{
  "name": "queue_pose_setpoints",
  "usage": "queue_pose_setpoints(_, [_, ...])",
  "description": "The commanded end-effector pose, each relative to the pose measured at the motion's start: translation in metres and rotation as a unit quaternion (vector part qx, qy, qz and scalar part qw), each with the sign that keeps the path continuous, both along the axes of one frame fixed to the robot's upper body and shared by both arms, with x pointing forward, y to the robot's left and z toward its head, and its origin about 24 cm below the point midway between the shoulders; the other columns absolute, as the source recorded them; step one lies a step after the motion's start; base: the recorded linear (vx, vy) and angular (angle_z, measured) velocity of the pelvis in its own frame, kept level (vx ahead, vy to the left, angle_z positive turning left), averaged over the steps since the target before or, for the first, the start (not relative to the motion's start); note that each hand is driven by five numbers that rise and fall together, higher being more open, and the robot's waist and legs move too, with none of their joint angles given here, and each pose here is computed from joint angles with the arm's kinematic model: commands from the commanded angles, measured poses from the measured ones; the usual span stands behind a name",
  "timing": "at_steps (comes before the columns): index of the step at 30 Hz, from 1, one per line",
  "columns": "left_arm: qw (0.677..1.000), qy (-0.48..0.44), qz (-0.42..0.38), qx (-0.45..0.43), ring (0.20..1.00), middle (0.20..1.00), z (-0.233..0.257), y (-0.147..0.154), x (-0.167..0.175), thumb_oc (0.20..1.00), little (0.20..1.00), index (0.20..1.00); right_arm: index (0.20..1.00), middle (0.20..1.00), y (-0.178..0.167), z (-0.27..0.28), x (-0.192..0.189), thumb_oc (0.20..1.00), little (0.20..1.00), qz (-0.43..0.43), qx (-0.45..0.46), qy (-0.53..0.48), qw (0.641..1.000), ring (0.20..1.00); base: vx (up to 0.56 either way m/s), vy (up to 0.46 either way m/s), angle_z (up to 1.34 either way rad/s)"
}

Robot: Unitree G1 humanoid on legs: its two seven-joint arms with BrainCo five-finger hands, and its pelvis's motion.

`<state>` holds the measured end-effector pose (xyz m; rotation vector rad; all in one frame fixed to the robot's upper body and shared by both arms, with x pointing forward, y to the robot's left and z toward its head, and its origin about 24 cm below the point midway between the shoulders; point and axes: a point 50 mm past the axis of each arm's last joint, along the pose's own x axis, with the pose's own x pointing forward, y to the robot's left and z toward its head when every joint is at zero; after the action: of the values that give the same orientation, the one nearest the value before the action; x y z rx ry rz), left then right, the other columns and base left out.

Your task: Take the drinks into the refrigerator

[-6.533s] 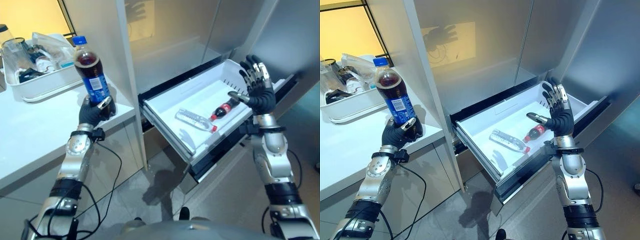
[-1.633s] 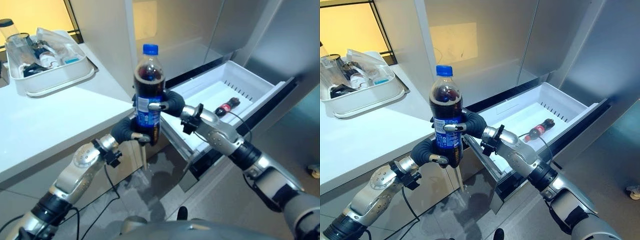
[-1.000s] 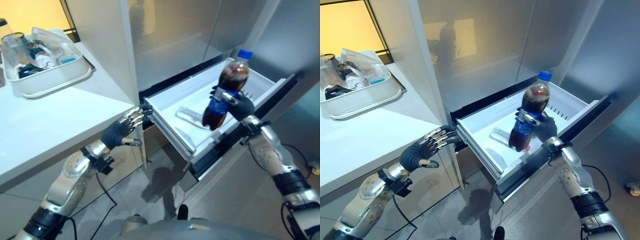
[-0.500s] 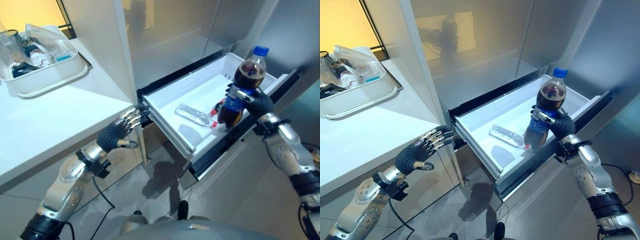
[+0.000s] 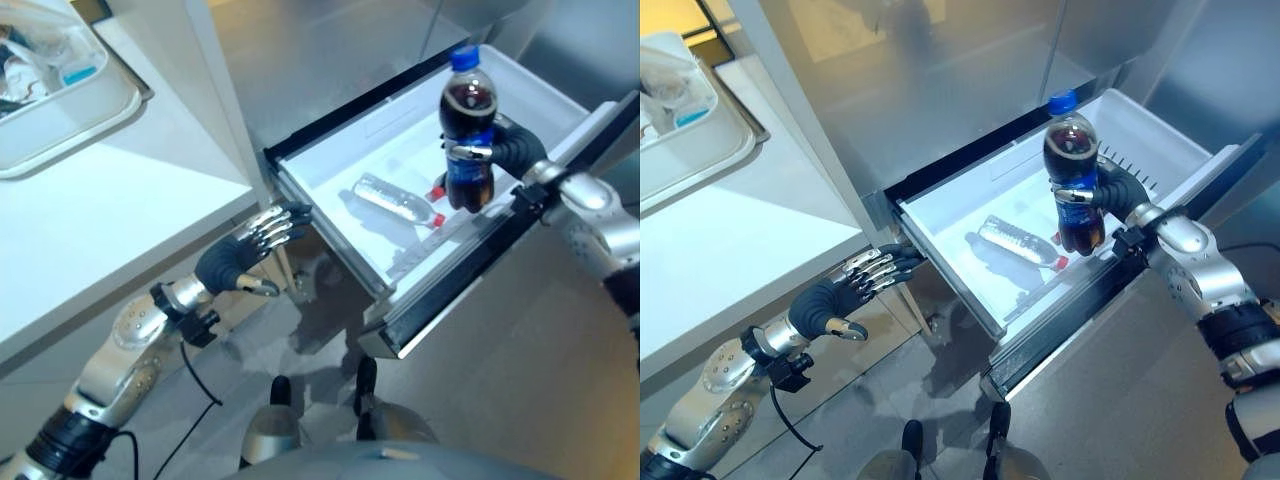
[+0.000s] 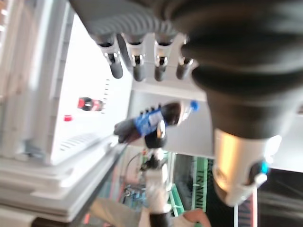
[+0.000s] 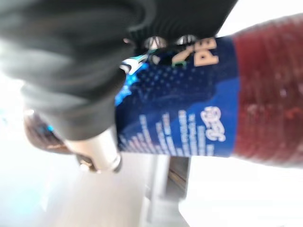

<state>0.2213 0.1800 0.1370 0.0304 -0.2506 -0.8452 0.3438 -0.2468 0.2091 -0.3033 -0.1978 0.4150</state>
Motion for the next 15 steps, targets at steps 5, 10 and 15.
queue_pose_setpoints(5, [0.996, -0.042, -0.070, -0.024, 1.000, 1.000, 0.023, -0.015, -0.012, 1.000, 1.000, 1.000, 0.200, 0.200, -0.008, 0.089, 0.003, 0.200, 0.200, -0.029, -0.055, -0.139, 0.988, 0.200, 0.00, -0.051, 0.20])
queue_pose_setpoints(10, [0.996, -0.051, -0.070, -0.015, 1.000, 1.000, 0.024, -0.018, -0.013, 1.000, 1.000, 1.000, 0.200, 0.200, -0.010, 0.081, 0.005, 0.200, 0.200, -0.042, -0.066, -0.134, 0.988, 0.200, 0.00, -0.028, 0.09])
queue_pose_setpoints(15, [0.996, -0.059, -0.070, -0.005, 1.000, 1.000, 0.025, -0.020, -0.013, 1.000, 1.000, 1.000, 0.200, 0.200, -0.001, 0.070, 0.007, 0.200, 0.200, -0.025, -0.074, -0.122, 0.989, 0.200, -0.01, -0.011, 0.01])
